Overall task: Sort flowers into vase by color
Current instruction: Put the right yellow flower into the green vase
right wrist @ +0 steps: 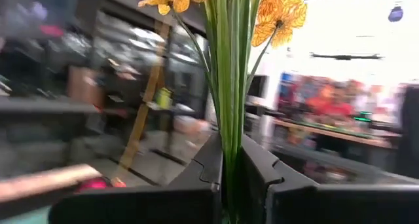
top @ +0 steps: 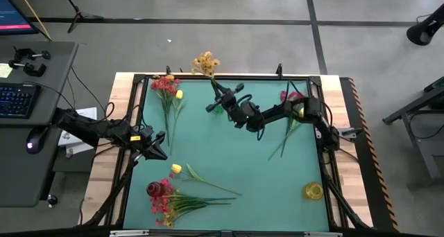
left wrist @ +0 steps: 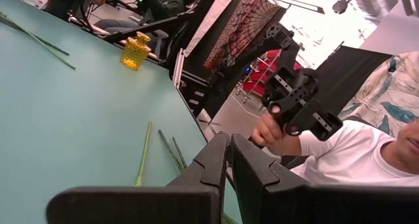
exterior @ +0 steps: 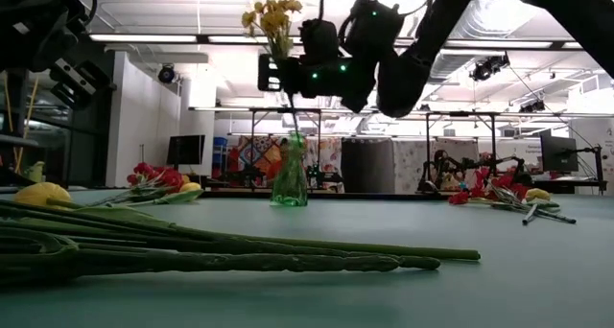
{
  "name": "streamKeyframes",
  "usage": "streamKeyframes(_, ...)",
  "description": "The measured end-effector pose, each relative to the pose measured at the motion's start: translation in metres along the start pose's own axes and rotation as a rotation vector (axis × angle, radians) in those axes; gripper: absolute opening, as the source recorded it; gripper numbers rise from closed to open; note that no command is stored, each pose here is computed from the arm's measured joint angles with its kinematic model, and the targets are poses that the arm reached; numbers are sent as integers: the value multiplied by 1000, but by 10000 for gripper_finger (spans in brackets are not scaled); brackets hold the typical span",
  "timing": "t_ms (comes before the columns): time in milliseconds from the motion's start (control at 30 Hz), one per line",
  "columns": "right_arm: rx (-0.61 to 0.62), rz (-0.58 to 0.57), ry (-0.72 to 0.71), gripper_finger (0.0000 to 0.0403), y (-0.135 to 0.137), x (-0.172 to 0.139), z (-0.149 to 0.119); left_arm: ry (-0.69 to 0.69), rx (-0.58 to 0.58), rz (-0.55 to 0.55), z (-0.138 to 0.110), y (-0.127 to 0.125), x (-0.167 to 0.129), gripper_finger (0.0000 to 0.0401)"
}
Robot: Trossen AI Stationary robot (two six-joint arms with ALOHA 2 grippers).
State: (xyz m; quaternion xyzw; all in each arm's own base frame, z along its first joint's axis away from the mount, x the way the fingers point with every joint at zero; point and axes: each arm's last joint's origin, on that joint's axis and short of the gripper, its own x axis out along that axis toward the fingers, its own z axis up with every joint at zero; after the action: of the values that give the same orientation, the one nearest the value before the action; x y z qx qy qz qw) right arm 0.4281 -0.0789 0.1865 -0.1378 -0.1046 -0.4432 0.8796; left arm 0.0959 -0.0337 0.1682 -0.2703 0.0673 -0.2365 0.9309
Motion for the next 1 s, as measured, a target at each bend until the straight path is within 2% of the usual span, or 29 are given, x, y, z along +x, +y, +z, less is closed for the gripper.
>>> streamKeyframes(67,-70,-15,30,13,5,-5,1,0,0,0,0,0,0,12)
streamKeyframes(167,-112,17,51,13,12,-11,0,0,0,0,0,0,0,12)
streamKeyframes(300,-80,56,60,14,15,-12,-2,-1,0,0,0,0,0,12)
streamKeyframes(533,-7,57,73,14,10,-6,-6,0,0,0,0,0,0,12)
streamKeyframes(1000,-21,82,87,14,16,-11,-6,0,0,0,0,0,0,12)
